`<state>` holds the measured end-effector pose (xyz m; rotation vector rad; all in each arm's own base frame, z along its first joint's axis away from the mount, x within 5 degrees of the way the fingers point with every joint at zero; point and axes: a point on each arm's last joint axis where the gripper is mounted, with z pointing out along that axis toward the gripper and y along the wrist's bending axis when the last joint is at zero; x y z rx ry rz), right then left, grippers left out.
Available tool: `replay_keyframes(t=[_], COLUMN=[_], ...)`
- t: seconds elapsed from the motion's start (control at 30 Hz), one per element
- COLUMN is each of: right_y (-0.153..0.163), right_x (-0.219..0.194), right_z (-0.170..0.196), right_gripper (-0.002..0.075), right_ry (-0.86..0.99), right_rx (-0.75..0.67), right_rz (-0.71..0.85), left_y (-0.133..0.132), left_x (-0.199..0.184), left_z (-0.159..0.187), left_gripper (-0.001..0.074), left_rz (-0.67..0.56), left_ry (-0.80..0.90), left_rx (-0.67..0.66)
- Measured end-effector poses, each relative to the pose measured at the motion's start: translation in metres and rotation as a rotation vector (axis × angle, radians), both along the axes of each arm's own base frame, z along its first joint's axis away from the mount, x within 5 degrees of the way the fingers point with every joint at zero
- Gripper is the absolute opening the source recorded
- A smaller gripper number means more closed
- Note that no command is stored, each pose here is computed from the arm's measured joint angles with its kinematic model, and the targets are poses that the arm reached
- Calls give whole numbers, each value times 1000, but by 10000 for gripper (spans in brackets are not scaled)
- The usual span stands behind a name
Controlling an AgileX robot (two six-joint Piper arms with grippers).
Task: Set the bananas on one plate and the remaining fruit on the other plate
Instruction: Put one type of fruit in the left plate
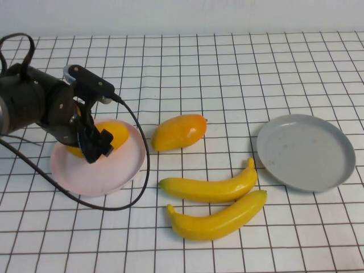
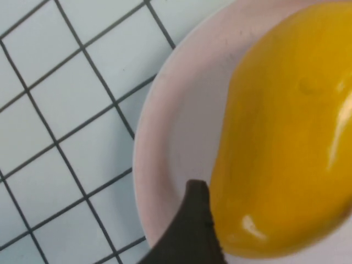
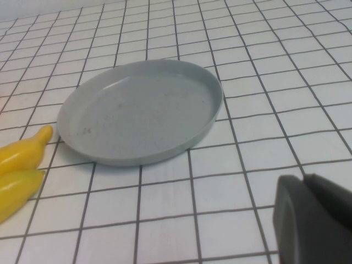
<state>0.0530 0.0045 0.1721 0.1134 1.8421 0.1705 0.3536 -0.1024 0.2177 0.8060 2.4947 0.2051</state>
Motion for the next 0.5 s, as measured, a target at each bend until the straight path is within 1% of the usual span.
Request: replay_keyframes(t=[0.07,0.13,0.2,0.3,0.4,0.5], right_y=[0,0,0,0,0,0], right_x=[0,0,0,0,0,0], right_z=[0,0,0,0,0,0], right_gripper=[-17,-16,-16,-16,-16,-16], right_ry=[0,0,0,0,0,0], right_rx=[0,0,0,0,0,0], right_rz=[0,0,0,0,0,0], left_y=[-4,-16,-33,-68,-96,-116], left_x=[-3,-7,-12,-21,-27,-25], left_z=[11,29,48,69,69,47], left_gripper=[596,596,596,596,596,596], left_rz=[-9,-43,-110,-272,-446,-573], left_ry=[-6,-44,-94,-163,-192,-171], left_rx=[4,-1,-6,-16,-15,10])
